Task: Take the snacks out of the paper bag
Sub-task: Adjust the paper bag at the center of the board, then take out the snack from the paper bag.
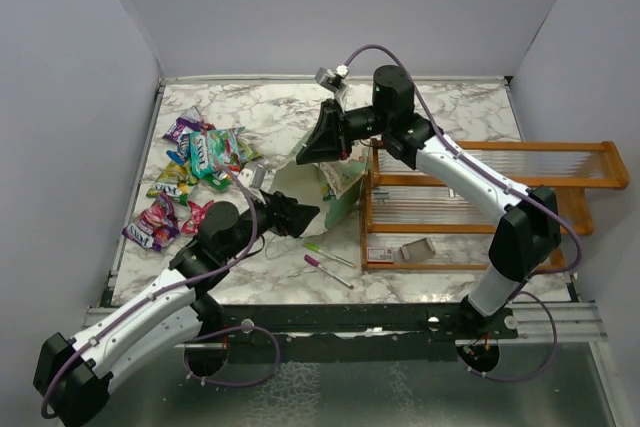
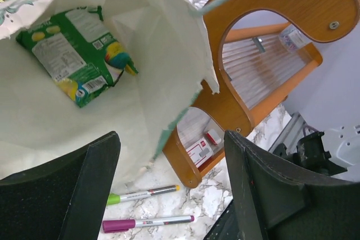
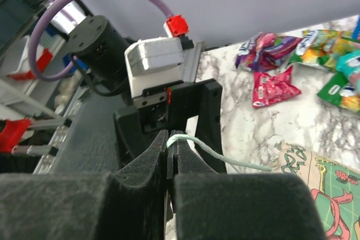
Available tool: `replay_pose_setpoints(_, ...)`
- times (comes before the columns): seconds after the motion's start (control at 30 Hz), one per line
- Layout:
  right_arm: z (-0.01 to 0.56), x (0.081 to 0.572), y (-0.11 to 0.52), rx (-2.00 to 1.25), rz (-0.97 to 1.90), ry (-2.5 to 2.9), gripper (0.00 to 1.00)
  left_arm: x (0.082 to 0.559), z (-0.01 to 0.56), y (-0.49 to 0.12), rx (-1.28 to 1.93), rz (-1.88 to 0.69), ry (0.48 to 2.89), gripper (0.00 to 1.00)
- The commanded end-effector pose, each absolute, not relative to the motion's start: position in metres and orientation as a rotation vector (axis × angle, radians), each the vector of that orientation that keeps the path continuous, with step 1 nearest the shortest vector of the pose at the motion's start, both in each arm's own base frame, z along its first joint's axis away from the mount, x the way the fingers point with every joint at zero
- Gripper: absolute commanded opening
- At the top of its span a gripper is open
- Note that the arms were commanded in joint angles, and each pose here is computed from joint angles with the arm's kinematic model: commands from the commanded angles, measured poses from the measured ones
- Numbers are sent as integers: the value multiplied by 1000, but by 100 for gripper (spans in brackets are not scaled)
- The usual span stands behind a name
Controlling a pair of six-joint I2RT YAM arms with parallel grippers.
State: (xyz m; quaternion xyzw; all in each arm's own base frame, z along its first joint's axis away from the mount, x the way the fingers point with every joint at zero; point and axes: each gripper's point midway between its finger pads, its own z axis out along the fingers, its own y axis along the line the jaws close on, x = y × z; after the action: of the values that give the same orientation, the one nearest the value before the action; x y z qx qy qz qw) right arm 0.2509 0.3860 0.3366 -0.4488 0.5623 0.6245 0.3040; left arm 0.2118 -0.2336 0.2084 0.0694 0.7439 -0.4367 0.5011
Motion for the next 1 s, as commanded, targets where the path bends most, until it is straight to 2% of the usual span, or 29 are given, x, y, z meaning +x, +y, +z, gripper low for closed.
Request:
replay_pose_setpoints(0.0,350,225,376,-1318,1727,1368,1,213,214,-217,122,-1004,1719,77)
replay_pose_setpoints(0.17,350,220,368,-1336,1650,1350,1,203,205,-216,122,-1036,1725,74)
replay_pose_setpoints(0.33,344,225,355,-1266,1565,1356,1,199,197,-223,150,-1020,1731,61)
replay_pose_setpoints(0.63,325,246,314,-1145,1351,1465,1,183,191,-249,270,-1019,1707,60)
replay_pose_setpoints(0.97,329,254,315,-1056,1354,1511,1,182,191,-253,321,-963,1707,60)
